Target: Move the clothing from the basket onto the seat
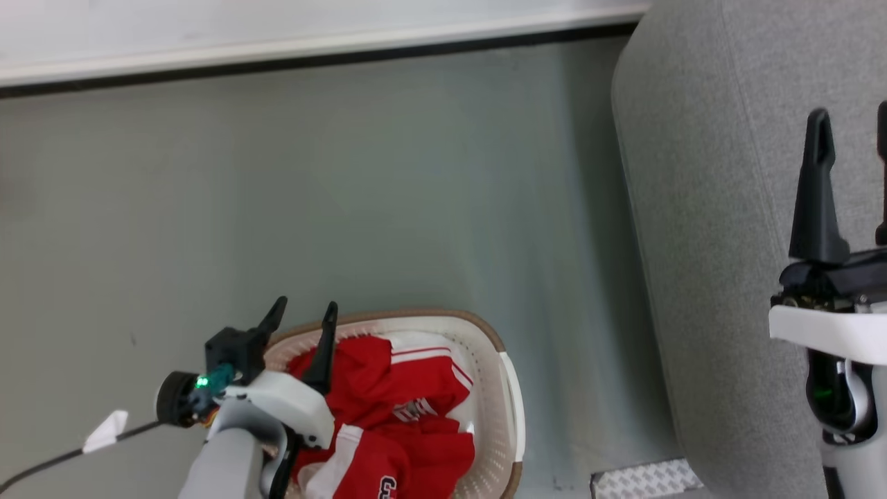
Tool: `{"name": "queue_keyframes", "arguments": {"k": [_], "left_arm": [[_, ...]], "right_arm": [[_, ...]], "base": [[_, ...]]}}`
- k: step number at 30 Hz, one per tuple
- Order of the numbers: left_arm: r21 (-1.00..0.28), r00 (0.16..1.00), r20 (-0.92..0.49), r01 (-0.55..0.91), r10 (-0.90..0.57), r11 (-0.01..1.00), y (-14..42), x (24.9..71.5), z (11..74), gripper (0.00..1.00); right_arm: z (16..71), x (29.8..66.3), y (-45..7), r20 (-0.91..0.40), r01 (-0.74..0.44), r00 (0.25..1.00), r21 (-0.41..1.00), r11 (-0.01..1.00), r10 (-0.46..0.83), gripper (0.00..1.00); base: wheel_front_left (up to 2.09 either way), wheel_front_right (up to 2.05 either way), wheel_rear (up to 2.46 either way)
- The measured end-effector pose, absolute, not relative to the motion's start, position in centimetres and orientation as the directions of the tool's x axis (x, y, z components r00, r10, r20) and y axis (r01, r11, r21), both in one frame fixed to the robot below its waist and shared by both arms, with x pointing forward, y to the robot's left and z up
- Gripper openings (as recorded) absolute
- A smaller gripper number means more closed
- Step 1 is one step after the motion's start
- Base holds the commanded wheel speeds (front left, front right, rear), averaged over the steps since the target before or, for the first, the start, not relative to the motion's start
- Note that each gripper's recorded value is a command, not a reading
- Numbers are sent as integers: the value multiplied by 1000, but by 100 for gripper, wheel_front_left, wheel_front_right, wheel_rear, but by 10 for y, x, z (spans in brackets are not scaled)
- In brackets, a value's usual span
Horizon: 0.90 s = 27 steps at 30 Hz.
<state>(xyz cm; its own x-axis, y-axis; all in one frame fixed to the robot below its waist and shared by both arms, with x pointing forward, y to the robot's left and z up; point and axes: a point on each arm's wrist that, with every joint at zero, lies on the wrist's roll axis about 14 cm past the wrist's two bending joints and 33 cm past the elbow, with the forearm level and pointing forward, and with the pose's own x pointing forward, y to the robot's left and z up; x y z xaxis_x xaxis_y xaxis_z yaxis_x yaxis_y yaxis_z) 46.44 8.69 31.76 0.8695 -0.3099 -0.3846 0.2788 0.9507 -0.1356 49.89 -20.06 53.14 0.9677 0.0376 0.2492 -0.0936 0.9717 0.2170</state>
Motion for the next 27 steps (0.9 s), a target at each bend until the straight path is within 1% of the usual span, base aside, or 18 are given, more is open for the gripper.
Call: {"name": "queue_keyframes", "arguments": {"k": [3, 9, 15, 27], "left_arm": [[-143, 832, -440, 306, -338, 941, 78, 464, 295, 100], [-168, 727, -568, 356, -386, 919, 63, 452, 244, 100], [-202, 622, -654, 406, -431, 891, 47, 441, 204, 100], [-244, 373, -824, 447, -427, 861, 43, 398, 128, 100]], "right_arm": [[528, 508, -202, 254, -92, 967, 213, 973, 35, 100], [523, 524, -206, 265, -87, 964, 203, 975, 31, 100], [515, 538, -208, 271, -82, 962, 196, 977, 26, 100], [491, 559, -214, 258, -66, 966, 169, 983, 20, 100]], "base": [[0, 0, 0], [0, 0, 0], [0, 0, 0], [0, 0, 0]]}}
